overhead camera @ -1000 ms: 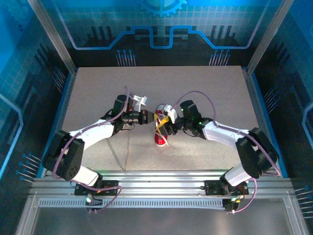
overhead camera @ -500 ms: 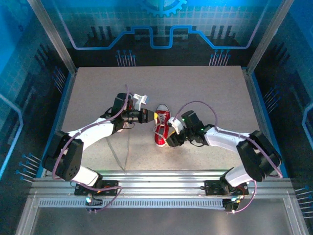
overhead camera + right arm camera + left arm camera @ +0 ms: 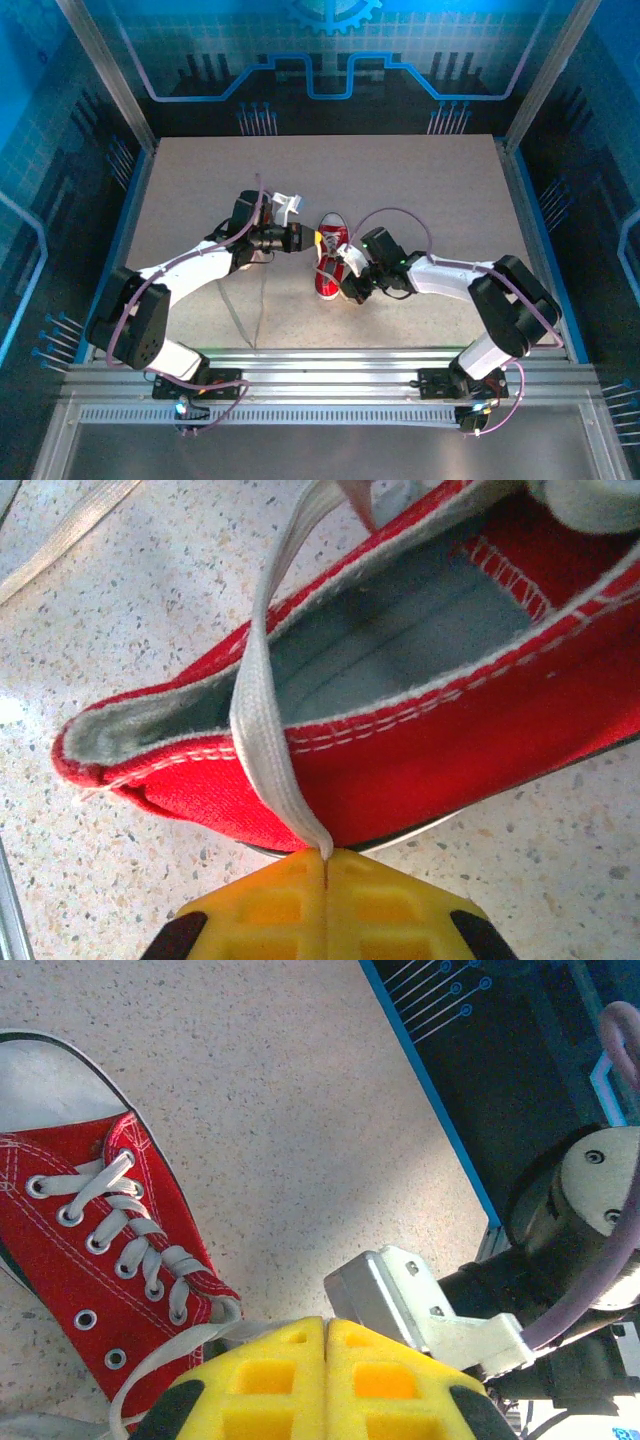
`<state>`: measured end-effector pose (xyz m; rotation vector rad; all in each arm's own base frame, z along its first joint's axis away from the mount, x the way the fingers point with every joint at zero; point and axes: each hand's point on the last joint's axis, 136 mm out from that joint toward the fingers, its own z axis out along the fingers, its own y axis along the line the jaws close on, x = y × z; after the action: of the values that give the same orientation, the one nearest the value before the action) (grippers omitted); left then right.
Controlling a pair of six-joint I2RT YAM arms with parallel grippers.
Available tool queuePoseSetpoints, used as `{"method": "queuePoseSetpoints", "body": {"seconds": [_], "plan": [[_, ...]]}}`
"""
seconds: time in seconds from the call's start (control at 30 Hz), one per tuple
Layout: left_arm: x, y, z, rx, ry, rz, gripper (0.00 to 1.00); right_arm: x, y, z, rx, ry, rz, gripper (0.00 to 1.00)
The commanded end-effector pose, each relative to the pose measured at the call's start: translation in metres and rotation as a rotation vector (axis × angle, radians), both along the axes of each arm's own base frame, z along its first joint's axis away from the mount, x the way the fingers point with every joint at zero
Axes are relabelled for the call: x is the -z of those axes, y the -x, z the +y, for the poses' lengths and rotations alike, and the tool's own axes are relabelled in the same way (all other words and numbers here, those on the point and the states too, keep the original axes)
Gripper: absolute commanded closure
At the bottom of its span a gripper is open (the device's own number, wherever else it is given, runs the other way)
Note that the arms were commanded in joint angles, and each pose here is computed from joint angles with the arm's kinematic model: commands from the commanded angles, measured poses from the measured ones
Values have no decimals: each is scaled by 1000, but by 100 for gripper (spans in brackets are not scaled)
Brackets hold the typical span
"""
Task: Tie the shoes
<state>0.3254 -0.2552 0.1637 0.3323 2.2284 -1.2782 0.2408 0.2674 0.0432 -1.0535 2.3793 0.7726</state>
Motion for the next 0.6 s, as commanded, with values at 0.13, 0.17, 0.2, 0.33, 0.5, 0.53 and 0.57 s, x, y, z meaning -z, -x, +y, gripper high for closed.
{"method": "queuePoseSetpoints", "body": {"seconds": [0.13,0.17,0.2,0.33,0.5,0.53,0.57], "plan": [[-17,-6,4,-3,-19,-67,100,-47,-4,-16,58,-44,-153,100],[-17,-6,4,-2,-20,-70,100,-52,-5,-20,69,-50,-167,100],[-17,-7,5,-3,-22,-71,100,-57,-5,-24,79,-55,-178,100],[-15,-8,5,-1,-30,-71,100,-71,-9,-40,123,-68,-198,100],[-5,-5,5,11,-50,-56,100,-79,-11,-54,162,-86,-187,100],[-4,-5,6,14,-55,-55,100,-82,-9,-53,152,-96,-189,100],[-1,-3,7,15,-65,-51,100,-85,-7,-52,141,-105,-187,100]]}}
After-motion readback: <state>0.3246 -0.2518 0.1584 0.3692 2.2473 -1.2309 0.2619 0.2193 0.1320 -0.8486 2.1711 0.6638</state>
